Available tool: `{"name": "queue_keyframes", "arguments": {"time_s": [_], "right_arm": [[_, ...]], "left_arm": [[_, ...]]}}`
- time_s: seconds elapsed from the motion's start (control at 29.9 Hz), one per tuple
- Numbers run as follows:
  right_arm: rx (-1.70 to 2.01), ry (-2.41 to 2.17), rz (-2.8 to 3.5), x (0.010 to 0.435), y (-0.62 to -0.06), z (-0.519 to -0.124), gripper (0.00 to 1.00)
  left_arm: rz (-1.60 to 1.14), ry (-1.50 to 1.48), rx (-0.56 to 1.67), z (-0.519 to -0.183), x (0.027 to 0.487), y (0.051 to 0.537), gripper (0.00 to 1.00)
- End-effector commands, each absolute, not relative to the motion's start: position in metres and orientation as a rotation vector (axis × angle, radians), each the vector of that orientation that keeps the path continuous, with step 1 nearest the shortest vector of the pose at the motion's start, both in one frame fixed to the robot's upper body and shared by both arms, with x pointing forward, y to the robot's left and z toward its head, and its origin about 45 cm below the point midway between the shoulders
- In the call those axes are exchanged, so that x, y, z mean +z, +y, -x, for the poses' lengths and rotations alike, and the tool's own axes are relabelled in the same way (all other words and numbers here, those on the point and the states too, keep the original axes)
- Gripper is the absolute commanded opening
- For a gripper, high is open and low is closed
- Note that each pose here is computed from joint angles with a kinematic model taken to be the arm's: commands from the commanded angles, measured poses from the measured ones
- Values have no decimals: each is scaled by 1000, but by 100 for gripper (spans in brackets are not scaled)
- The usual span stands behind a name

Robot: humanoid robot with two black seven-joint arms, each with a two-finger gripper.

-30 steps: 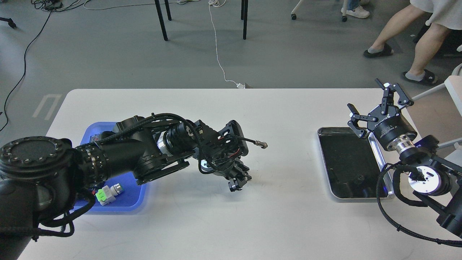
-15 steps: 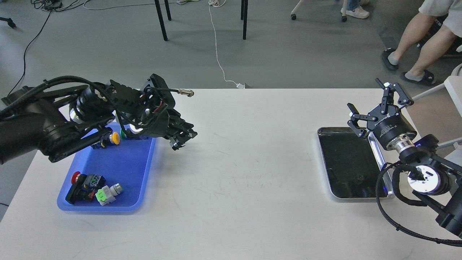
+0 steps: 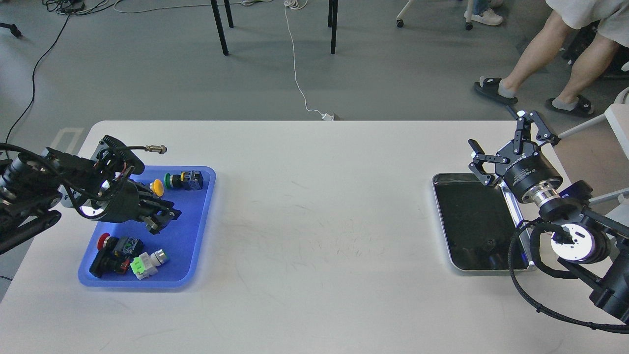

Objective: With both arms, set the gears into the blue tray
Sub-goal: 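Lower the gear into the blue tray and open the left gripper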

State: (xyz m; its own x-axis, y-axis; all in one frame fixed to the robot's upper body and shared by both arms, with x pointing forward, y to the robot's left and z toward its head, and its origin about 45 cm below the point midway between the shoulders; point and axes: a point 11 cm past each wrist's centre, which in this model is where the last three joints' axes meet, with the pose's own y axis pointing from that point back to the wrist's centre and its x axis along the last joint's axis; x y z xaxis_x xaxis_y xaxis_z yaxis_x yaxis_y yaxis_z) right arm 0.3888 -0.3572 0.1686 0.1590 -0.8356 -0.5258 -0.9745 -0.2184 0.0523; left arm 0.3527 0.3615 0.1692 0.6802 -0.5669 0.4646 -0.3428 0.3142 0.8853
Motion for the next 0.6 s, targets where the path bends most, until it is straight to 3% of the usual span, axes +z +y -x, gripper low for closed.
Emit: {"name": "queue_keyframes", "arguments": {"time_s": [0.0, 0.27, 0.47, 0.57], "right_arm": [[662, 1740, 2142, 168, -357, -388, 98], [664, 1744, 2143, 167, -358, -387, 98], [667, 1741, 2144, 167, -357, -387, 98], [664, 1742, 2144, 167, -357, -387, 98]], "left_arm": [[-1292, -851, -173, -349, 165, 366, 27], [-1318, -830, -155, -352, 159, 375, 38], [-1292, -816, -115, -353, 162, 373, 81], [-1233, -803, -22, -362, 174, 366, 86]]}}
